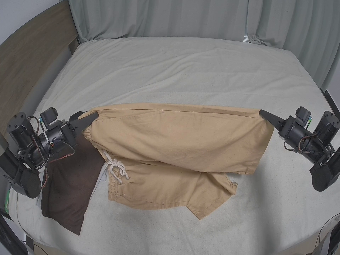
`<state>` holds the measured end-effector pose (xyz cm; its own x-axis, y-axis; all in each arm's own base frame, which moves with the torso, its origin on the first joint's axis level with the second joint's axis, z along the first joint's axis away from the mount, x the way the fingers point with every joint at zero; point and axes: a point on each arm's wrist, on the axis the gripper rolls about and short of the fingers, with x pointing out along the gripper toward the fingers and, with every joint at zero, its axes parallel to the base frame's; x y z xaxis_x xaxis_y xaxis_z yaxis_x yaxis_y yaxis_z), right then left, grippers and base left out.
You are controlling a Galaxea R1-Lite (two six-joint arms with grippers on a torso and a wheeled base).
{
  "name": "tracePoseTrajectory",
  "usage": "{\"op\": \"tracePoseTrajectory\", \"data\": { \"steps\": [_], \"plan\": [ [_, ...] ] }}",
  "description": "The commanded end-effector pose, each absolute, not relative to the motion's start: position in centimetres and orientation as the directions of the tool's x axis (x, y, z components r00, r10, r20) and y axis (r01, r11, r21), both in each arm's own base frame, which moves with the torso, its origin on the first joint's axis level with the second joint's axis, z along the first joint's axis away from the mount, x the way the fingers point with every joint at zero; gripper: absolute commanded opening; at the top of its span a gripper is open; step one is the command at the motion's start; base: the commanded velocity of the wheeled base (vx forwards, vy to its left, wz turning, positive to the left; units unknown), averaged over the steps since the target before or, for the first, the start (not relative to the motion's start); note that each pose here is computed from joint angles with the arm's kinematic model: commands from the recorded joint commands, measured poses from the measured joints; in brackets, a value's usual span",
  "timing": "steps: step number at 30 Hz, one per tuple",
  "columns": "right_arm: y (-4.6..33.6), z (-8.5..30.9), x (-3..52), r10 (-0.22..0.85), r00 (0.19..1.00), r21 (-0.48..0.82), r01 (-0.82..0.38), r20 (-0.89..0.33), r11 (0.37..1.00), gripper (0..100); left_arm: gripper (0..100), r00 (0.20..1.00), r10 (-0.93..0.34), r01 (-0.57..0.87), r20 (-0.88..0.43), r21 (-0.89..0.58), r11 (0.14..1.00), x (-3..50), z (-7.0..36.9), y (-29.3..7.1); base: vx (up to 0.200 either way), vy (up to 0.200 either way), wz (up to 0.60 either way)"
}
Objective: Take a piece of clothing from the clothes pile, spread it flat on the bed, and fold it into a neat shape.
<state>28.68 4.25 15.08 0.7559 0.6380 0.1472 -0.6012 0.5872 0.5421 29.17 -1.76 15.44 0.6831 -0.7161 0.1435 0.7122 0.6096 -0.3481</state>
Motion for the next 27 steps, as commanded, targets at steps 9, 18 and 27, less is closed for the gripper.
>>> {"op": "tracePoseTrajectory", "data": {
  "steps": [9,18,27],
  "plan": [
    [4.6,14.2,33.6,0.64,0.748,0.565,-0.609,0.175,0.558,0,0,0.699,-0.701,0.688,0.141,-0.4,0.605,32.3,14.1,-2.3,0.0,0.0,0.0],
    [5.0,12.8,36.5,0.642,0.745,0.578,-0.609,0.181,0.544,0,0,0.731,-0.665,0.655,0.151,-0.426,0.624,35.0,12.9,-2.6,0.0,0.0,0.0],
    [5.1,11.2,40.7,0.633,0.744,0.563,-0.624,0.215,0.542,0,0,0.751,-0.64,0.629,0.161,-0.467,0.621,38.2,11.1,-2.7,0.0,0.0,0.0]
  ]
}}
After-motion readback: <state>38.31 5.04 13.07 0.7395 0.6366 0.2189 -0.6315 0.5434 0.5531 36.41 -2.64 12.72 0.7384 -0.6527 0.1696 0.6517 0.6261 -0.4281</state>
